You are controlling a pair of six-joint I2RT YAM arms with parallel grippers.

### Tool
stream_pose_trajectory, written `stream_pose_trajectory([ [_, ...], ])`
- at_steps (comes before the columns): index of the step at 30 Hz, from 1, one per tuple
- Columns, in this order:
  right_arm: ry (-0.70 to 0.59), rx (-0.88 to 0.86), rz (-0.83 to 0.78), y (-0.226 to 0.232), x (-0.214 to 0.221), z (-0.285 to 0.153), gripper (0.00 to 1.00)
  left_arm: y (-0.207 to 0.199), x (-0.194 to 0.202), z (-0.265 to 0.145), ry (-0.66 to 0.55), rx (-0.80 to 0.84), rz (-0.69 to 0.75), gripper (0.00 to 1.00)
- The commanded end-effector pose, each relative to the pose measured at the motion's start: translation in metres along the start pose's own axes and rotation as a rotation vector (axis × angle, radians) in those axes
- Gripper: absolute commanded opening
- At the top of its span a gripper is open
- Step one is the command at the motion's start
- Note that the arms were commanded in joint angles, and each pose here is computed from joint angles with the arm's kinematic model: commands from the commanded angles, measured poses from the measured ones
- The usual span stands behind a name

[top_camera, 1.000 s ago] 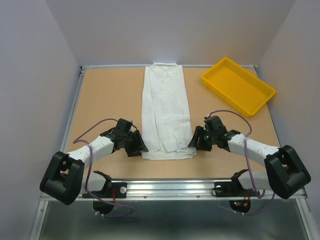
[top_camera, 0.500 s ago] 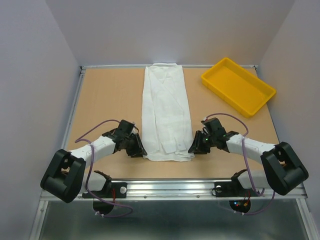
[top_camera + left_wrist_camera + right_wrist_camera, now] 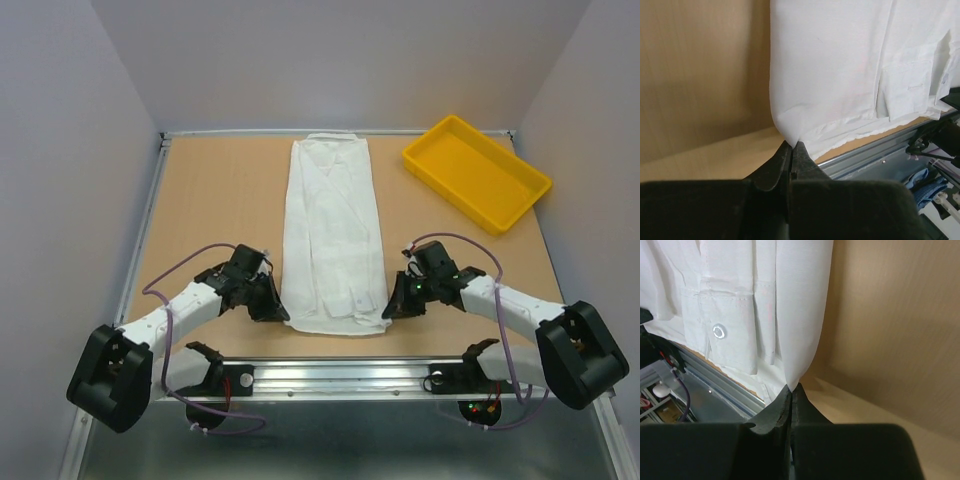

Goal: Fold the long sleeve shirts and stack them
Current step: Fold the shirt

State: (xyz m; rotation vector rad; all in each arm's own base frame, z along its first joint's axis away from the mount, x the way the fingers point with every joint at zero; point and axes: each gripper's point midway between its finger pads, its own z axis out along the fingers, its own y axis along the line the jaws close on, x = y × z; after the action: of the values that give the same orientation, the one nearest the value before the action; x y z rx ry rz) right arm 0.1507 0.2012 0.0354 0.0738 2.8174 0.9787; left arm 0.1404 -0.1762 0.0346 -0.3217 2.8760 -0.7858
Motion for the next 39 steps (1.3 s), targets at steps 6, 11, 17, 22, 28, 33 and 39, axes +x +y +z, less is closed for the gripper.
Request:
stream_pose_trajectory([
  [6, -0.120, 0.048, -0.114, 0.037, -0.052, -0.034, 0.01, -0.027, -0.022, -0.031, -0.061, 0.007, 0.067, 0.03],
  [11, -0.196, 0.062, -0.176, 0.061, -0.097, -0.041, 0.00, -0.064, -0.072, -0.044, -0.153, 0.014, 0.126, 0.03],
  [17, -0.324, 0.072, -0.192, 0.080, -0.190, -0.056, 0.01, -0.099, -0.171, -0.061, -0.327, 0.029, 0.108, 0.03],
  [22, -0.385, 0.076, -0.213, 0.092, -0.237, -0.061, 0.01, -0.110, -0.220, -0.058, -0.376, 0.029, 0.121, 0.03],
  [28, -0.441, 0.076, -0.232, 0.100, -0.294, -0.060, 0.00, -0.116, -0.276, -0.059, -0.460, 0.027, 0.126, 0.03],
  [33, -0.458, 0.091, -0.224, 0.095, -0.321, -0.051, 0.01, -0.119, -0.306, -0.045, -0.494, 0.022, 0.173, 0.03],
  [39, -0.449, 0.122, -0.209, 0.081, -0.338, -0.032, 0.01, -0.127, -0.332, -0.029, -0.538, 0.048, 0.225, 0.06],
])
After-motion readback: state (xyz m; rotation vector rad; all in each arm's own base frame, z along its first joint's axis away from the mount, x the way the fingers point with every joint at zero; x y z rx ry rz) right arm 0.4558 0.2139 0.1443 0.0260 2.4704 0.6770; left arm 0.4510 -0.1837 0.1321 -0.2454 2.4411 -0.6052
